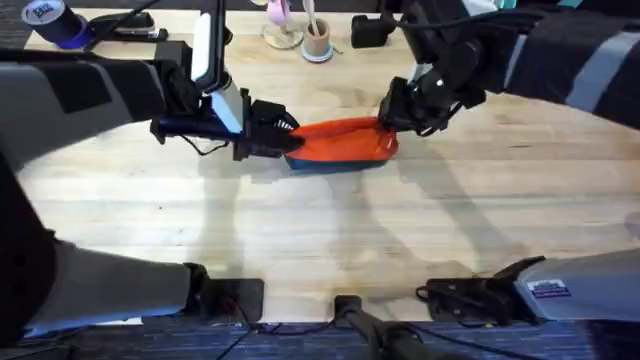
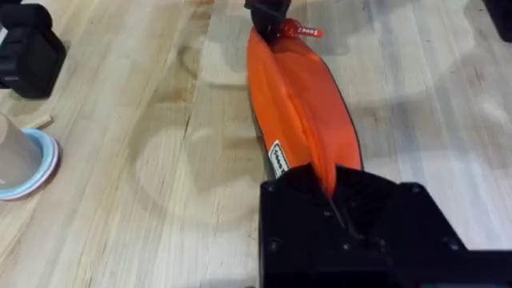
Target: Unzip the bag, pick up the pens from the table one at a time and place them inside, then zip the bag closed.
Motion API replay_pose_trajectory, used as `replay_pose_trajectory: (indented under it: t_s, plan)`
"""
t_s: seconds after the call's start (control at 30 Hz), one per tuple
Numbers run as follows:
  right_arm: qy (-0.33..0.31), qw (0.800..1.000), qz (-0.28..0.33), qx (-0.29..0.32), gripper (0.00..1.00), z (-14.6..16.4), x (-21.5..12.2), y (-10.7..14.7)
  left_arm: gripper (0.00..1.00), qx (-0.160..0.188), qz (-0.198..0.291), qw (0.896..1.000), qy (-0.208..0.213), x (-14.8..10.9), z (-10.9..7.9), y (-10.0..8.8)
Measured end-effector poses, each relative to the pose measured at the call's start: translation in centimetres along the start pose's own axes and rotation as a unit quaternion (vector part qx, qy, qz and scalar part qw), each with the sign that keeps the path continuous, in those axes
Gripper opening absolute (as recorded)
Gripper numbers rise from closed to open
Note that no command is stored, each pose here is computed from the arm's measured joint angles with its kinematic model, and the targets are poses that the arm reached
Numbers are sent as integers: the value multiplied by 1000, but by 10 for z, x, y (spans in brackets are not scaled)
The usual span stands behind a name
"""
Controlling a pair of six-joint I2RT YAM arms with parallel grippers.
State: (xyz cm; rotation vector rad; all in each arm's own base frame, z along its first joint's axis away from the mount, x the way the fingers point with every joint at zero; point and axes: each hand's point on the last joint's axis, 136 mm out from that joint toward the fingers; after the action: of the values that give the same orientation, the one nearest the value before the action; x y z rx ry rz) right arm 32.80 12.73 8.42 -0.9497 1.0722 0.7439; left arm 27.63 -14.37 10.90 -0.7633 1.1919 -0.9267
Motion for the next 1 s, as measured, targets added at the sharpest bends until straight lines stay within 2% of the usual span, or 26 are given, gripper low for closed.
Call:
replay_pose_trajectory:
  t_s: [0.37, 0.4, 0.47, 0.57, 0.73, 0.93, 0.97, 1.0]
  plan:
    - [-35, 995, 45, 85, 32, -24, 3, -17, 43, -1, -12, 1000, 10, 7, -3, -2]
    - [-19, 994, 38, 100, 32, -37, 4, -24, 43, -2, -13, 1000, 11, 7, -3, -2]
    - [56, 991, -9, 121, 30, -79, 10, -43, 43, -13, -2, 1000, 8, 4, -4, 4]
    - [155, 976, -51, 146, 30, -134, 13, -58, 43, -22, 10, 1000, -3, -3, -1, 12]
    - [170, 976, -71, 116, 30, -128, 9, -59, 43, -22, 13, 1000, -2, -3, -2, 13]
    - [137, 983, -104, 65, 50, -103, -21, -59, 43, -21, 14, 1000, -3, -3, -1, 14]
    - [129, 984, -111, 57, 154, -98, -28, -58, 43, -20, 14, 1000, -3, -3, -1, 14]
    - [120, 984, -119, 46, 307, -93, -37, -58, 43, -20, 14, 1000, -3, -3, -1, 14]
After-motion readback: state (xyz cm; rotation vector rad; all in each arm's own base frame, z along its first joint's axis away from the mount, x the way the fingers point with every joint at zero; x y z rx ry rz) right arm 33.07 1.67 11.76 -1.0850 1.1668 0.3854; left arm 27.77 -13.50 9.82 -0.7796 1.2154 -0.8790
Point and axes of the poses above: each hand's point on the last joint's axis, 136 mm out from that joint toward the fingers, its own x axis out along the fingers, its own z axis along the line the jaws close on, y = z × x, and after that the axes turned 10 degrees about x, right-handed
